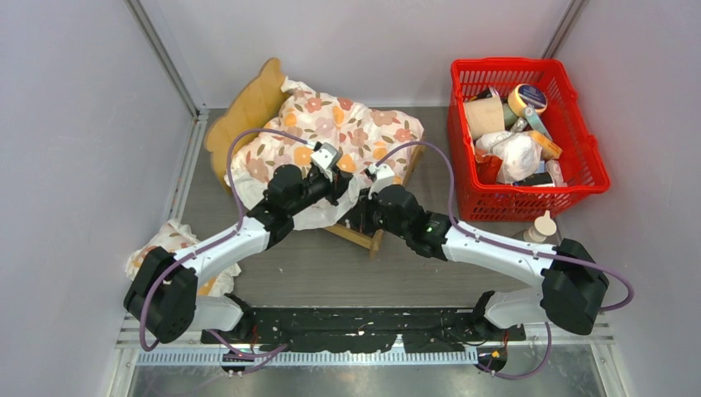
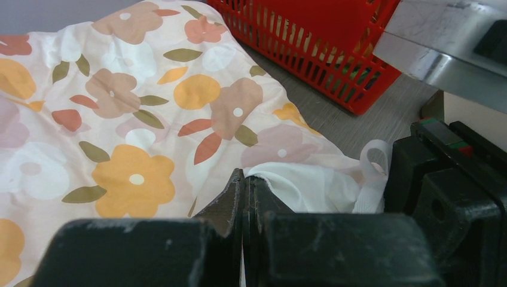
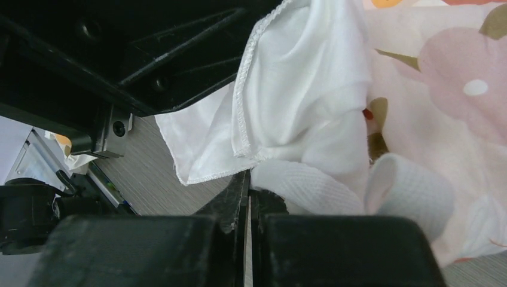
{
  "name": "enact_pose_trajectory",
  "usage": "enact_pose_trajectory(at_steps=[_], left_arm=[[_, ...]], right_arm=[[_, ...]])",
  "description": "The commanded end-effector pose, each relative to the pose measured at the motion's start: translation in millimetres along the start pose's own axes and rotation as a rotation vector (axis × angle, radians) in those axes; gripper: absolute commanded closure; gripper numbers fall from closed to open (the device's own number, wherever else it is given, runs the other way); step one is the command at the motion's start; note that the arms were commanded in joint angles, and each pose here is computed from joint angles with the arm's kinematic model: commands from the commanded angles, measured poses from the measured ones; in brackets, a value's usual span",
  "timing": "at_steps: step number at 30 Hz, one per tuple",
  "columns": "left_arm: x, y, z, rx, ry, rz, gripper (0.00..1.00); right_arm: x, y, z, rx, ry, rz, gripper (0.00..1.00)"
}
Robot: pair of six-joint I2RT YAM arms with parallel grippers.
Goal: Set up the pet bed
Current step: Cross the ropes on the bed frame.
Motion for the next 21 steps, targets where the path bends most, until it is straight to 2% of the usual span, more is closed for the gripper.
enact_pose_trajectory(at_steps=[1,12,21], left_arm=[[-18,0,7,-0.028,-0.042,-0.073,1.0],[-15,2,8,-0.03,-0.041,-0.067,1.0],[-9,3,5,-0.011,-0.025,-0.057,1.0]], right_arm=[[-12,-2,7,-0.023,-0.021,-0.028,0.95],[0,9,-18,0.159,0.059,0.043,0.95],[16,-5,-20,0.116,0.056,0.137,0.95]])
Point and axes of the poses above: each gripper's point midway between its finger pads, its own y axis back along the fingers, its own z axis along the line the jaws close on, x = y × z, the point moved 10 cm from there along y, back along the fingers, and after that the axes turned 10 degrees about -y, right-handed, at the moved point
